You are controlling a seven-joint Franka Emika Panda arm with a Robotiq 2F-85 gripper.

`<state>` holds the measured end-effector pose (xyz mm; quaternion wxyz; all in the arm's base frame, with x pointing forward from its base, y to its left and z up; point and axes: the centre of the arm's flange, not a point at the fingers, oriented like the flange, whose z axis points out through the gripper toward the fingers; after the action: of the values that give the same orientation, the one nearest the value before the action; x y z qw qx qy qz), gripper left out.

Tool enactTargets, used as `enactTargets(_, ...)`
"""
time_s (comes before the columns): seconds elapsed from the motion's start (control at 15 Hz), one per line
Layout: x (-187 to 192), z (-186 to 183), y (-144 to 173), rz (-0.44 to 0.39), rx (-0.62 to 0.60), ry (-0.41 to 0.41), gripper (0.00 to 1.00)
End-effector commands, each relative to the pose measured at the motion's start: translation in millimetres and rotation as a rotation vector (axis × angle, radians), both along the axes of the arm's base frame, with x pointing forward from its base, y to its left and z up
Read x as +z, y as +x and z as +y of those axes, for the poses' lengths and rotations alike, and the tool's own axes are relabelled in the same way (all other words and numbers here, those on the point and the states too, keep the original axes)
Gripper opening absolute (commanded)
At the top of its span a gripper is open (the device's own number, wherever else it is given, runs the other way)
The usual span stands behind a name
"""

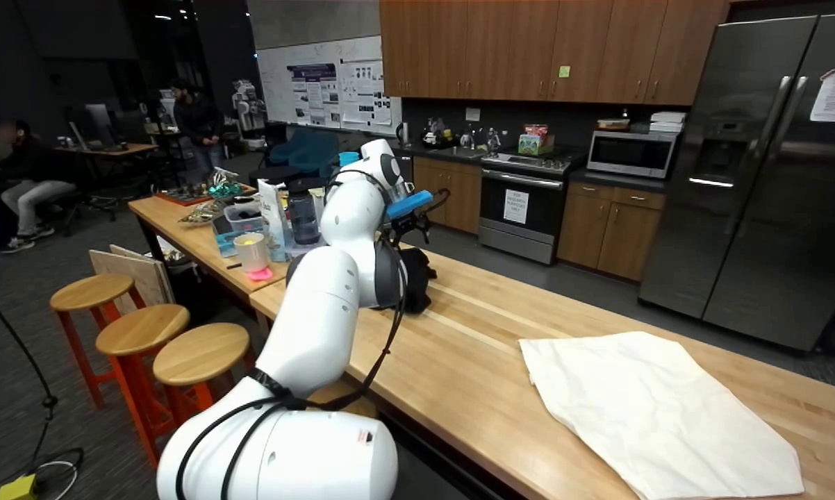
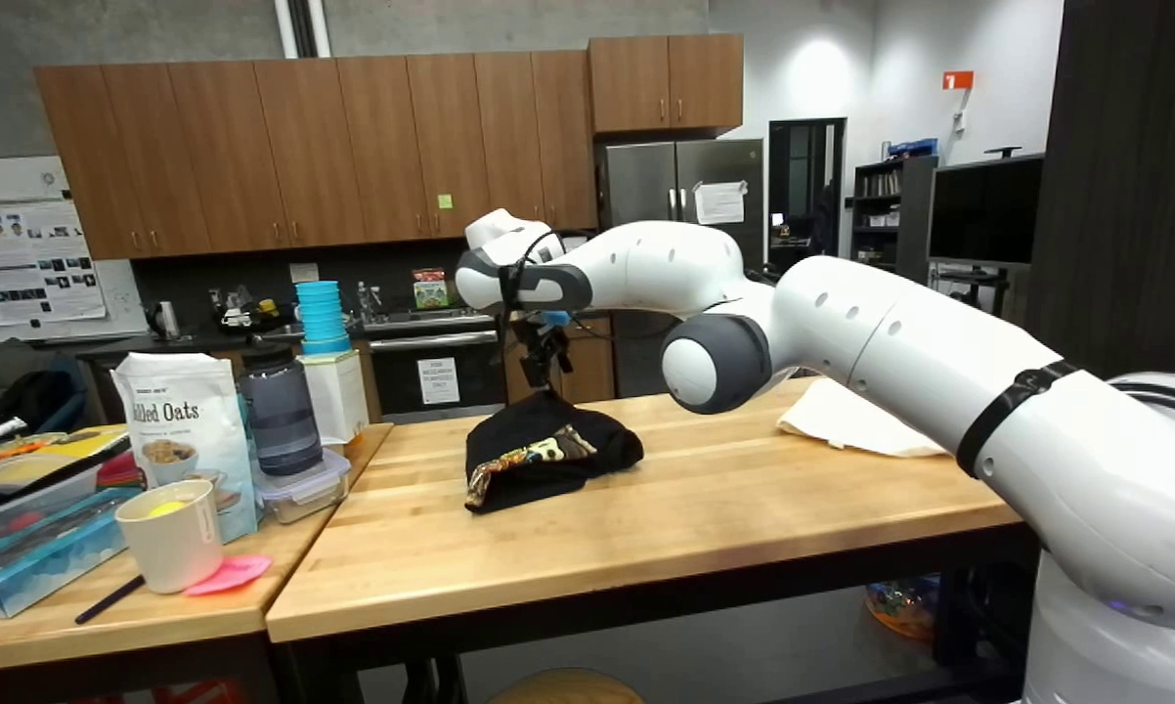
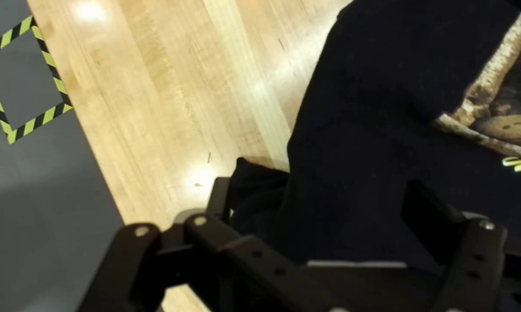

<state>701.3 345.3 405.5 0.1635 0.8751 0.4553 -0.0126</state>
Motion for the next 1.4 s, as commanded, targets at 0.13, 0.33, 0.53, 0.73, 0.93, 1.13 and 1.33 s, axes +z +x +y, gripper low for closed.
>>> enactTargets(0.13,0.0,-32.8,-45.7,0.113,-0.052,0.247,1.0)
enactTargets(0.33,-6.0,-34.7,-46.4,0.196,0.008,0.379,1.0)
enactTargets(0.53,-8.8,-37.8,-46.3,0.29,0.082,0.494,1.0)
enactTargets(0.73,-16.2,-41.5,-49.8,0.386,0.132,0.532,1.0)
enactTargets(0.93,-26.0,-46.0,-54.1,0.464,0.157,0.498,1.0)
enactTargets(1.13,-35.5,-47.5,-59.7,0.526,0.177,0.465,1.0)
enactTargets(1.33,-44.8,-46.6,-64.8,0.553,0.186,0.412,1.0)
